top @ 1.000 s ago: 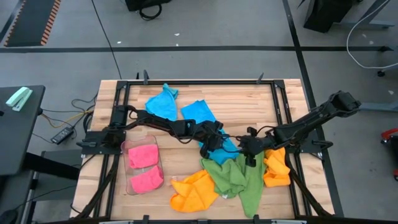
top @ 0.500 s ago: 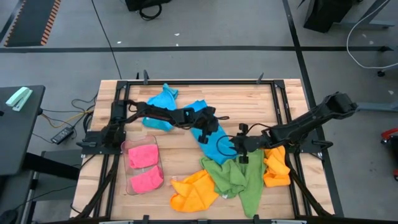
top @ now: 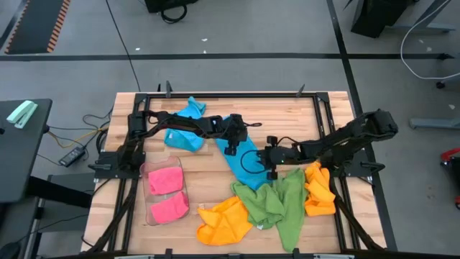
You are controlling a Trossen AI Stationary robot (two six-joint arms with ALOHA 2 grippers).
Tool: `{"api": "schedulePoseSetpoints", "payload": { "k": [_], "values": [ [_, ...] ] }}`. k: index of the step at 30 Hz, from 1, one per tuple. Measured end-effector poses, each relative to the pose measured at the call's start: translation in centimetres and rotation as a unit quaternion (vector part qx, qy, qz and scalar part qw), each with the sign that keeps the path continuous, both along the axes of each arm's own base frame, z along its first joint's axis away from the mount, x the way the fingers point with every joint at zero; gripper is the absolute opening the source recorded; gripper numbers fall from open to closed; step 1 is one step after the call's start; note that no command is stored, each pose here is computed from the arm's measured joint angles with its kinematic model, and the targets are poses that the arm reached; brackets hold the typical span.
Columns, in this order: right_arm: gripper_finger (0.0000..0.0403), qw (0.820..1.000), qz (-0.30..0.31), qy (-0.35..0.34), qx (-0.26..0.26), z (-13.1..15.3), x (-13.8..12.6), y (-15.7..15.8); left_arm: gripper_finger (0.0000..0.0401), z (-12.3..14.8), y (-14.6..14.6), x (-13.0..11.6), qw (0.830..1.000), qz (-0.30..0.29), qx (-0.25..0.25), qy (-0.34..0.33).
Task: Fold microfiber towels
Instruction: Fold the bottom blue microfiber cloth
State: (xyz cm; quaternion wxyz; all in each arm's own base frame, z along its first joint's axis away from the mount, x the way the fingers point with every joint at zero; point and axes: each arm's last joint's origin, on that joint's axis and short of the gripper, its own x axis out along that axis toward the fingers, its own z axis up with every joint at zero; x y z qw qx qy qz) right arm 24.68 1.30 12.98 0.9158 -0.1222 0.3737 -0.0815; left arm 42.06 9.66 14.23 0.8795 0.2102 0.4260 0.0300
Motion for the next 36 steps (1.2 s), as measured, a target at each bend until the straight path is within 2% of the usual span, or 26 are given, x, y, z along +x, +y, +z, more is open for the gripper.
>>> {"api": "schedulePoseSetpoints", "payload": {
  "k": [7, 12, 16, 21, 25, 32, 36],
  "values": [
    [0.0144, 1.000, 0.013, 0.014, 0.013, -0.9, 0.5, -2.4, 0.0110, -0.2, -0.5, -0.1, 1.000, -0.007, -0.003, 0.012],
    [0.0144, 0.999, -0.010, 0.039, 0.010, -1.7, 0.3, -3.9, 0.0110, -0.2, -1.3, 0.1, 1.000, -0.018, -0.002, 0.013],
    [0.0144, 0.999, -0.036, 0.041, 0.000, -1.6, 0.1, -4.6, 0.0110, -0.3, -2.0, 0.1, 0.999, -0.024, -0.004, 0.022],
    [0.0144, 0.999, -0.036, 0.031, -0.010, -0.8, -0.1, -4.6, 0.0110, -0.6, -2.6, -0.1, 0.998, -0.037, -0.011, 0.043],
    [0.0144, 1.000, -0.005, 0.022, 0.008, 0.1, -0.3, -4.0, 0.0106, -0.6, -2.2, -0.2, 0.998, -0.040, -0.004, 0.044],
    [0.0144, 0.994, 0.088, 0.000, 0.063, 0.8, -0.2, -2.2, 0.0107, -0.3, -0.5, -0.3, 1.000, 0.000, 0.003, 0.028],
    [0.0145, 0.993, 0.095, 0.006, 0.071, 0.7, -0.3, -1.8, 0.0107, -0.3, 0.3, -0.4, 0.999, 0.029, -0.010, 0.017]
  ]
}}
